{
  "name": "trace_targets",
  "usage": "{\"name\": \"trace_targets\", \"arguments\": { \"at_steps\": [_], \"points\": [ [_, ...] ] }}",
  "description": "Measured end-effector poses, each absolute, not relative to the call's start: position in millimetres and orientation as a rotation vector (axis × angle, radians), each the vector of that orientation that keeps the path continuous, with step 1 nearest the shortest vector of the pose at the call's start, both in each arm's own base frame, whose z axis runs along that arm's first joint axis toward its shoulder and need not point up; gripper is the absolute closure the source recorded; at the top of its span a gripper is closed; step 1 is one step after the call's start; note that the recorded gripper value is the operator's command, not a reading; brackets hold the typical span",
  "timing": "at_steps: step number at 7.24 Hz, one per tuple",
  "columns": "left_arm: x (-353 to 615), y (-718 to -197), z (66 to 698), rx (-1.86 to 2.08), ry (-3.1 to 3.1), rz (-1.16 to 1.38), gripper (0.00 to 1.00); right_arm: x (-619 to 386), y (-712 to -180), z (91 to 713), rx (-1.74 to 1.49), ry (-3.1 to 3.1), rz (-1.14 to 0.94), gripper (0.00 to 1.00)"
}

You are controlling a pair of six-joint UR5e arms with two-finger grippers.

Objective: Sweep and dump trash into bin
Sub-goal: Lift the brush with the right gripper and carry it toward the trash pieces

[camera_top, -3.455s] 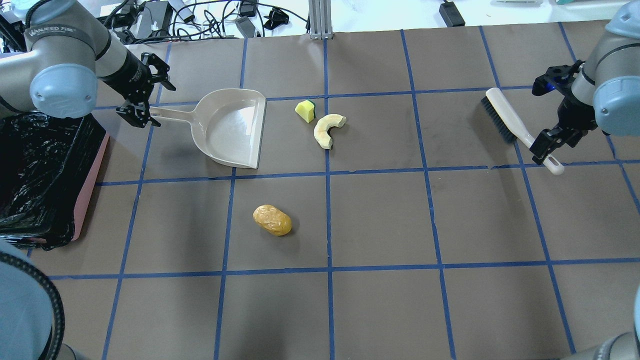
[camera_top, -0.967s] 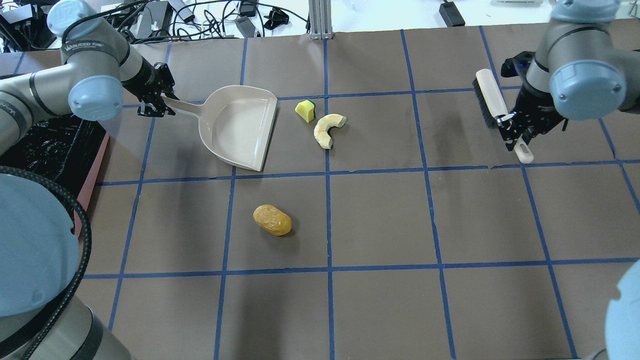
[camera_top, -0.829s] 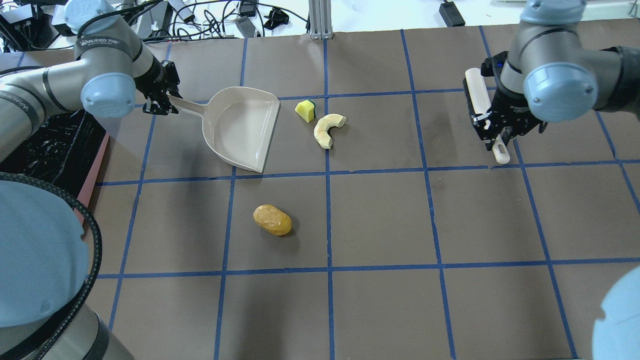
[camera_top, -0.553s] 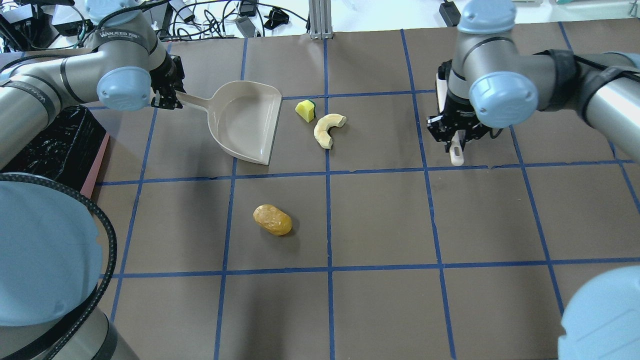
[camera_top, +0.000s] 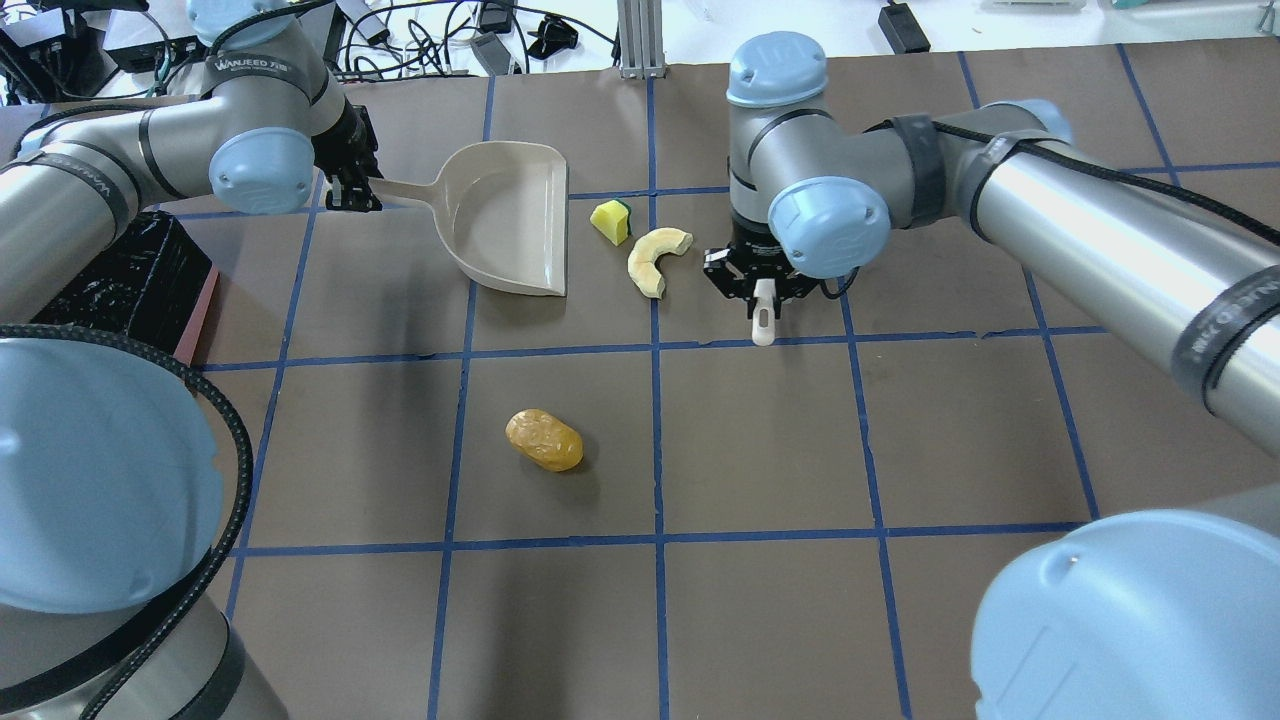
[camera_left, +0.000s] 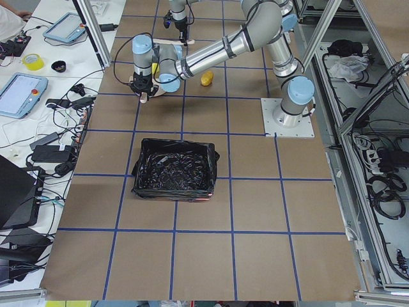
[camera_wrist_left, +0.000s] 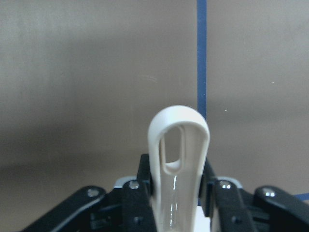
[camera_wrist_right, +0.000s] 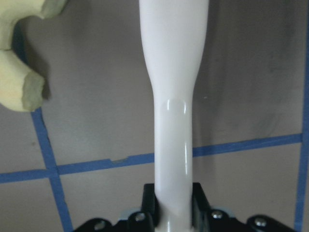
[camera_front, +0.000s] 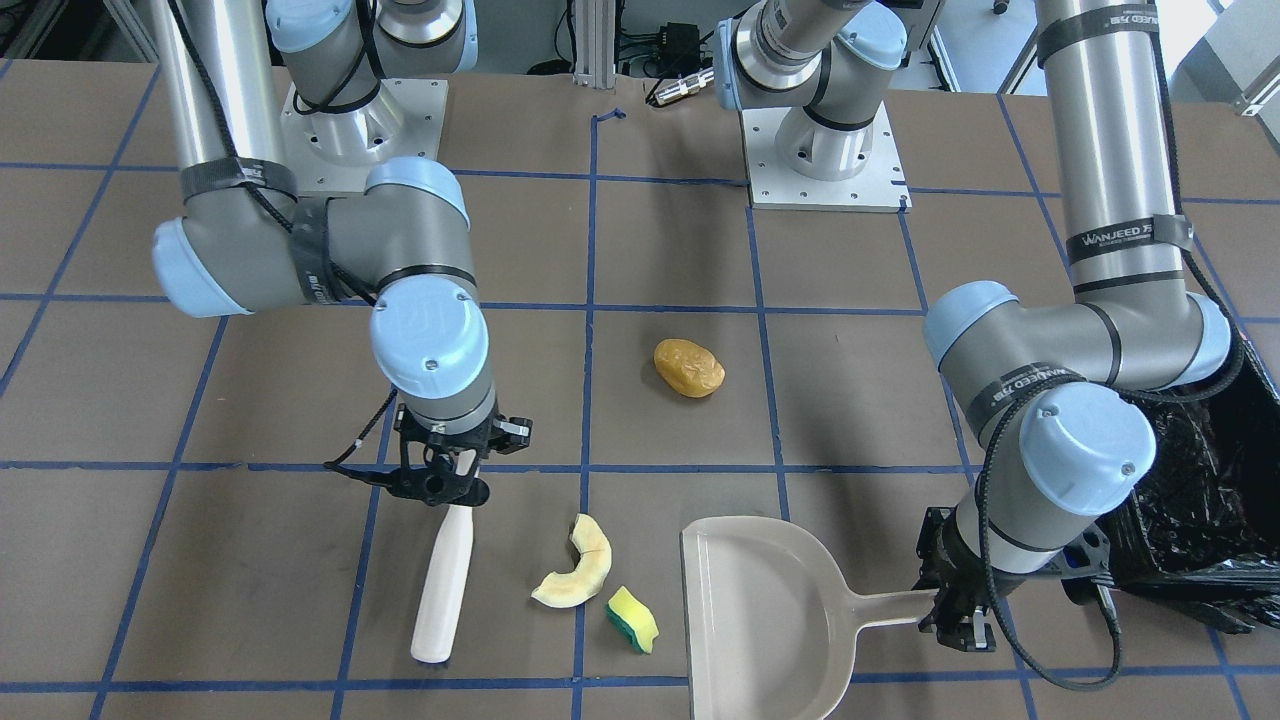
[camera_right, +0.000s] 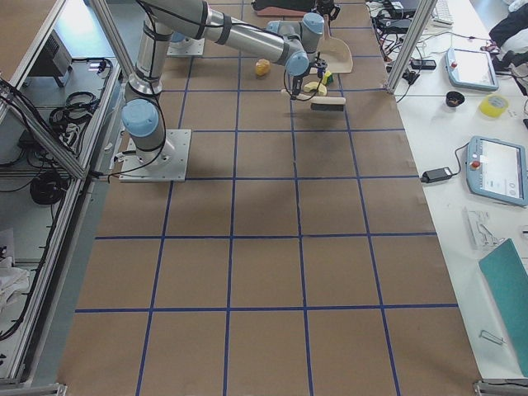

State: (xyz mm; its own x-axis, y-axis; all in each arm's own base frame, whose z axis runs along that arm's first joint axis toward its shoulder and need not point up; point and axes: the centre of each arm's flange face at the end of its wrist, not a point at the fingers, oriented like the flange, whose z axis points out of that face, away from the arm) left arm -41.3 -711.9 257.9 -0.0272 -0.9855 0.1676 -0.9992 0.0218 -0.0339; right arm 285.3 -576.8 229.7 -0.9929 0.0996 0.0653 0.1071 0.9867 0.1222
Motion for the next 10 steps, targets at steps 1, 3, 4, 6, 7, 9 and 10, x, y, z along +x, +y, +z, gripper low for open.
{"name": "trace_targets", "arguments": {
  "at_steps": [1,3,4,6,7,9,10],
  "points": [
    [-42.9,-712.3,256.5,2.125,-2.168,0.211,1.0,304.3,-574.0,219.1,-0.158,-3.094,-0.189,0.96],
    [-46.4,-711.7,256.1,2.125,-2.172,0.212,1.0,342.9,-565.9,210.5,-0.145,-3.17,-0.142,0.96],
    [-48.9,-711.0,256.0,2.123,-2.179,0.214,1.0,358.6,-562.3,206.8,-0.129,-3.22,-0.138,0.96],
    [-52.5,-710.3,255.8,2.118,-2.186,0.214,1.0,392.1,-555.5,210.4,-0.069,-3.295,-0.135,0.96],
    [-53.1,-710.1,255.3,2.118,-2.187,0.213,1.0,416.0,-555.6,214.7,-0.03,-3.321,-0.126,0.97],
    [-53.9,-709.9,254.1,2.117,-2.187,0.208,1.0,469.3,-550.7,217.8,0.034,-3.343,-0.147,0.97],
    [-54.0,-709.9,254.0,2.116,-2.187,0.207,1.0,483.1,-548.1,222.8,0.054,-3.343,-0.169,0.97]
  ]
}}
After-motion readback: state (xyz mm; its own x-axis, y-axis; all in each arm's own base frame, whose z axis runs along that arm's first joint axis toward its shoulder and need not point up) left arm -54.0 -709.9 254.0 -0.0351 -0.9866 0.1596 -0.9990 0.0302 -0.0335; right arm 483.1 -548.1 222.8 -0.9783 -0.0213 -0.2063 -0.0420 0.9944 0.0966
